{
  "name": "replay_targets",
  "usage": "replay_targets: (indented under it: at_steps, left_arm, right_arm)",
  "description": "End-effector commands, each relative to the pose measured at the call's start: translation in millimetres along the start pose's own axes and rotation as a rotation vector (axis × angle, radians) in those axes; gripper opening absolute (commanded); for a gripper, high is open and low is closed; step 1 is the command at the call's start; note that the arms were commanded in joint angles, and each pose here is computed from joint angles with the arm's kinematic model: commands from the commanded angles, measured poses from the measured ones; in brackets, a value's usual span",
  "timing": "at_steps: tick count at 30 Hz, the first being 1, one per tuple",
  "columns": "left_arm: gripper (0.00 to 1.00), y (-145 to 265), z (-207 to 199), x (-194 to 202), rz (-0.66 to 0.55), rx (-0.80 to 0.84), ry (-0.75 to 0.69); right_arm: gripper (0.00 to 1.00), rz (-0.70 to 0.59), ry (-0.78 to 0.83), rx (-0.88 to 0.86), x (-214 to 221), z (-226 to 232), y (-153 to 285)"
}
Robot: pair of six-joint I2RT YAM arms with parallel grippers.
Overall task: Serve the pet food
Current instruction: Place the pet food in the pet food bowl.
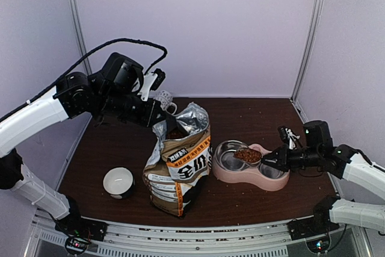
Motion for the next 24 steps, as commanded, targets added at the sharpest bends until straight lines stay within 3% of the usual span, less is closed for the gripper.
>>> replay_targets:
  at_steps: [1,24]
  left_arm:
    - [0.05,31.5,-3.1,-54.4,-0.244,0.044,0.041]
    - [0.05,30.1,-3.5,-53.0,-0.238,0.049,0.035]
  right_arm:
    - [0.0,-0.027,0.062,0.033,-12.6,5.8,6.0]
    - [0.0,0.022,0.123,0.112,-17.8,13.4,5.8]
Point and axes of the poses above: each gripper's point midway between its finger pads, its own y axis back along the fingers, its own z axis along the line the jaws close on, x = y × z, the point moved 2 cm from there along y, back along the fingers
